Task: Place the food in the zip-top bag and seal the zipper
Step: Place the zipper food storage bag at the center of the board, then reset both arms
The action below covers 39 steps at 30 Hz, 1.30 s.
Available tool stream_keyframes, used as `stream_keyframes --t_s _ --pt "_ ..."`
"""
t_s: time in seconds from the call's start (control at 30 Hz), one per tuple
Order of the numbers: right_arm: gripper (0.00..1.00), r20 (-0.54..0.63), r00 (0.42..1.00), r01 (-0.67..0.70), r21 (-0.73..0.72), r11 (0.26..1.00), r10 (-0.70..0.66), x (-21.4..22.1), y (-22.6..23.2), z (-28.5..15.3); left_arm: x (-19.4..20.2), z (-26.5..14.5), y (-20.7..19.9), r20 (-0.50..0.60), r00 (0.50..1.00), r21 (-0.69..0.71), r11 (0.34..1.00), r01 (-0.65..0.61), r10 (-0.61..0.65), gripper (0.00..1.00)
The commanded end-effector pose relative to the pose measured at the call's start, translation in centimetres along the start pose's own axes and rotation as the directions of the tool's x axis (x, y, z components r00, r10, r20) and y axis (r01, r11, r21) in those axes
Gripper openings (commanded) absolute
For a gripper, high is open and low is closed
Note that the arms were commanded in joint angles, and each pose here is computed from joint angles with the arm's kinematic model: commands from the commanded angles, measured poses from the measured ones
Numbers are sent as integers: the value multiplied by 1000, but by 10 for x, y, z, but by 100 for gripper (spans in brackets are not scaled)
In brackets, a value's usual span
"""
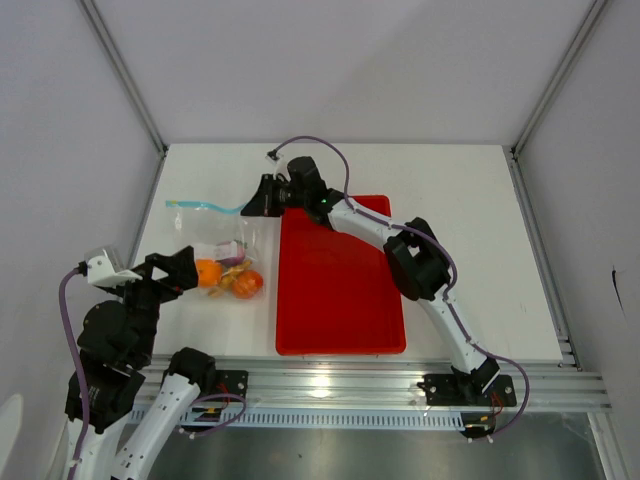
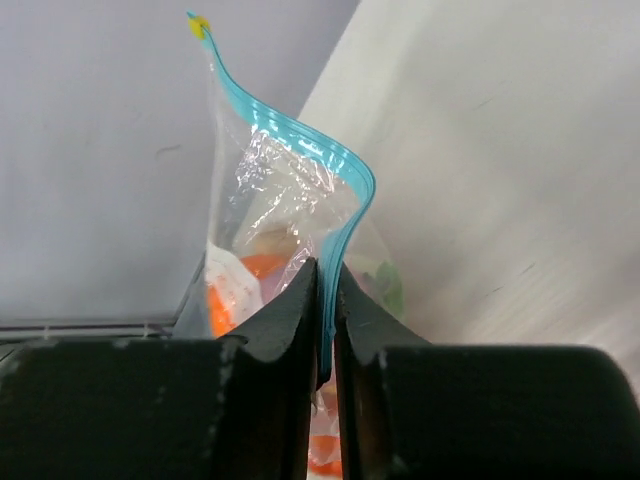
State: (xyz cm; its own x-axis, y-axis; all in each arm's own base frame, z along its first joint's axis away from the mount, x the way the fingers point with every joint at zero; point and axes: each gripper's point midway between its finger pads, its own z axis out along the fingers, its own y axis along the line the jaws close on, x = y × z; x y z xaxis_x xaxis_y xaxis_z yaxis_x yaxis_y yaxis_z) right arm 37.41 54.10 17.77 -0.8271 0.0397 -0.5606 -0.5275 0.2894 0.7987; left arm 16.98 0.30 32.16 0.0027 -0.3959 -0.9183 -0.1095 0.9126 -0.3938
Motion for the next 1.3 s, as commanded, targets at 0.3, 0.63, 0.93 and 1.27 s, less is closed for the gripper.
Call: stream_keyframes --t_s 0.3,0.63,0.93,1.27 --pt "72 -56 988 147 12 989 -146 -9 -43 25 6 -6 -31 -32 999 188 982 -29 35 99" --pt "99 115 909 389 105 915 -400 -90 13 1 28 -6 -37 -148 989 197 979 52 -23 99" --pt "99 176 816 309 673 672 -551 -171 20 -127 38 -6 -48 -206 978 232 969 79 -31 99" --pt "99 68 910 121 900 420 -409 -74 -10 -316 61 1 -69 -306 950 298 942 156 -61 100"
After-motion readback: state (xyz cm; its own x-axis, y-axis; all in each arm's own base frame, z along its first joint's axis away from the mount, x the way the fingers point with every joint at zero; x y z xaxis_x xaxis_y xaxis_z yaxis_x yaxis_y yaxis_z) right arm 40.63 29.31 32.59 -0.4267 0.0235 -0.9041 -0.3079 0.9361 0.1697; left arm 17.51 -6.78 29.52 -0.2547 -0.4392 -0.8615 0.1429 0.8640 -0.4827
